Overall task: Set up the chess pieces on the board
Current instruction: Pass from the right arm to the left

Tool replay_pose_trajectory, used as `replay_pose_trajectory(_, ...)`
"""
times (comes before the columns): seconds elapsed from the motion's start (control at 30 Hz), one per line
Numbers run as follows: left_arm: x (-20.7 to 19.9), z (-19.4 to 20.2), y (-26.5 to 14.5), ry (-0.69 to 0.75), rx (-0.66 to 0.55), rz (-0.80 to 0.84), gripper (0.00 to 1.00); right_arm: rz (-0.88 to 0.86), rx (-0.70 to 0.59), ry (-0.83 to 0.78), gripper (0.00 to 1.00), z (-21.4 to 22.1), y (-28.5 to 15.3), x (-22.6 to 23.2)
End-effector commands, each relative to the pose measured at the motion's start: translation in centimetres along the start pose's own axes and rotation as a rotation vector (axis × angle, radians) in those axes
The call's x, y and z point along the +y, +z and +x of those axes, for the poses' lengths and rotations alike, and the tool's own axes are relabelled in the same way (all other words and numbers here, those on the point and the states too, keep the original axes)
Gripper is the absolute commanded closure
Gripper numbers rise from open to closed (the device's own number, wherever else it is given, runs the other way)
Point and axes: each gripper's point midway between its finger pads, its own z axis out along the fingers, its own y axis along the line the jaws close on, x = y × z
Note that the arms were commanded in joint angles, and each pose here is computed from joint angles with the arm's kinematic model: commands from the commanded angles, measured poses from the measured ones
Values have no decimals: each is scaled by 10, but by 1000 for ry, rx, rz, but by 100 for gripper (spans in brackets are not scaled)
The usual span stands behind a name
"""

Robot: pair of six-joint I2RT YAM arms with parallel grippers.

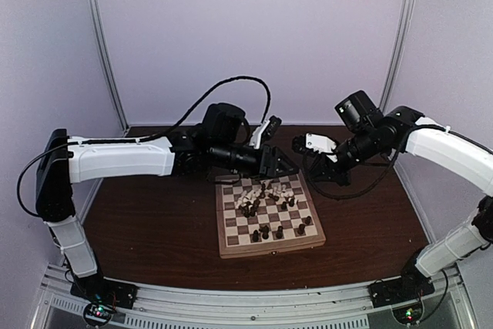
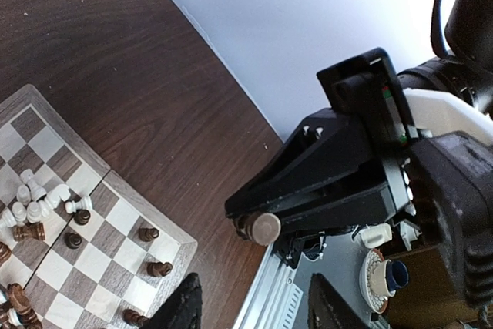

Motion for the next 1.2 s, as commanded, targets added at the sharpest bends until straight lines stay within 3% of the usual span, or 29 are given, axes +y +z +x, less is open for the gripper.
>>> replay_pose_trajectory(0.0,-2,-9,8,11,-21,17,52,13,15,-19,96,-7,-1,-2)
replay_pose_trajectory(0.73,8,-2,33,-28,38,16,54,-10,38,-21,96,-7,11,3)
replay_pose_trajectory(0.97,12,2,36,-50,55,11,64,-4,34,-21,95,-9,9,1)
replay_pose_trajectory(1.17,13,2,37,-48,55,10,84,-3,33,-20,95,-10,8,1)
